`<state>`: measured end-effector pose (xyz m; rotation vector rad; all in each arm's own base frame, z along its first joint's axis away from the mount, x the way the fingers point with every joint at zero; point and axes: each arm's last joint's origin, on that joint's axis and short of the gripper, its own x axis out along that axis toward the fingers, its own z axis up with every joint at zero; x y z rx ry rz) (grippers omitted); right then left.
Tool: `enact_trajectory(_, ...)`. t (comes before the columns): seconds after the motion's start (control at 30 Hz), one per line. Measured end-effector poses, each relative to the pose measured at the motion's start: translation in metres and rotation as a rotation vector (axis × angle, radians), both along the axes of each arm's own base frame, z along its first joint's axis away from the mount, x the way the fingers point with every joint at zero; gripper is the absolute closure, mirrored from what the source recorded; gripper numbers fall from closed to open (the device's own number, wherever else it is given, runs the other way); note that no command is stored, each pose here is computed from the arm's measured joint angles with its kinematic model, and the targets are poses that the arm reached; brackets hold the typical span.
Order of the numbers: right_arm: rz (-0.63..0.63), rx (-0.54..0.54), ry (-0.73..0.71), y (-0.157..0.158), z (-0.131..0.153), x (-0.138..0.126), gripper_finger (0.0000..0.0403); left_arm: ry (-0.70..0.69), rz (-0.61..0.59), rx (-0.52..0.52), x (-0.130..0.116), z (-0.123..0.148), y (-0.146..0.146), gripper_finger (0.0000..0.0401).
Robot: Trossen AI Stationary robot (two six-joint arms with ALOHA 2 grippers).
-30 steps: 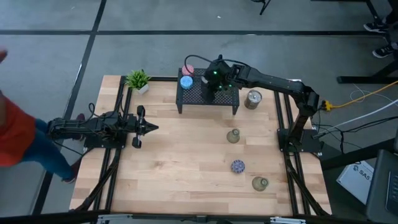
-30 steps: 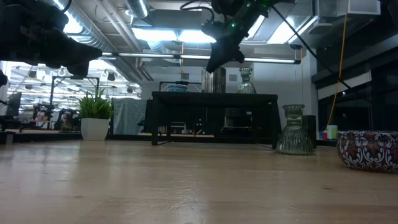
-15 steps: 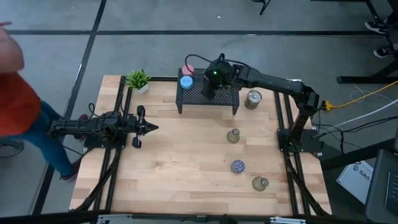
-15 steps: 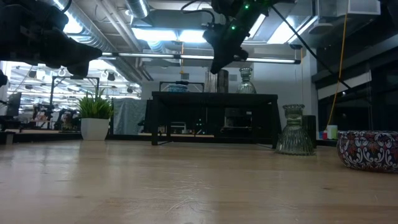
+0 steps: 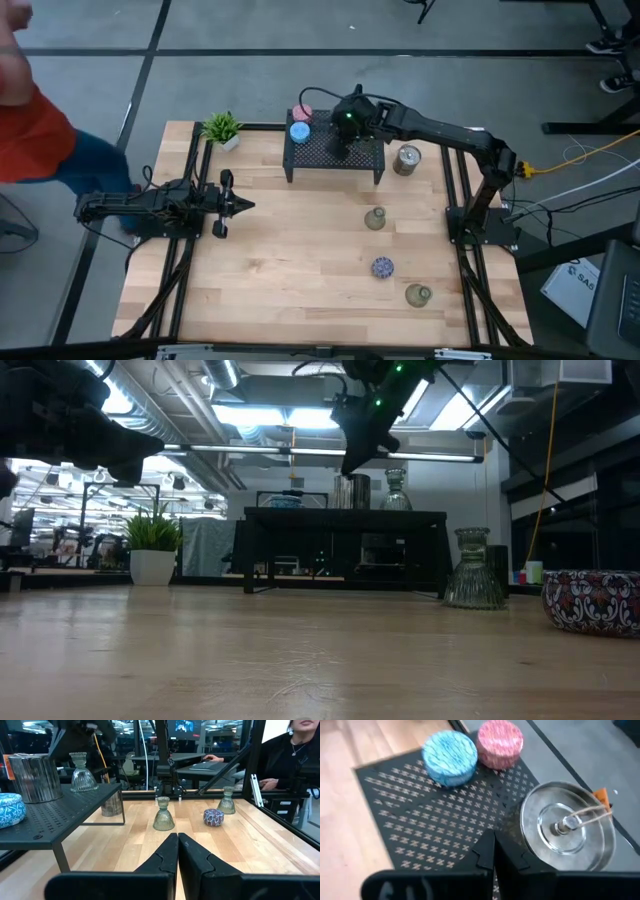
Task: Pick & Place candle stick holders
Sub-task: Adjust the silver scented candle on the shelf
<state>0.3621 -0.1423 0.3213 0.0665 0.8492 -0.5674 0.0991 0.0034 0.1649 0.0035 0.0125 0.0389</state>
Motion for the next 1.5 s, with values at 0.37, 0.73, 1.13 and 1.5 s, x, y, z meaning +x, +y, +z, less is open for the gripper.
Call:
enact_trajectory(0.37, -0.018, -0.011, -0.048, 0.002, 0.031, -0.027, 0.0394, 0.0, 0.0, 0.001, 0.0, 0.0, 0.0, 0.0393)
enact_trajectory(0.73, -0.103, 0.029, -0.055, -0.037, 0.029, -0.045, 0.0394, 0.0, 0.0, 0.0, 0.0, 0.0, 0.0, 0.0394)
enact_trajectory(1.13, -0.021, 0.156, -0.111, -0.048, 0.028, -0.051, 0.0394, 0.0, 0.0, 0.0, 0.0, 0.0, 0.0, 0.0396)
enact_trajectory(1.5, 0.027, 0.22, -0.061, -0.036, 0.023, -0.049, 0.0394, 0.0, 0.0, 0.0, 0.0, 0.0, 0.0, 0.0395)
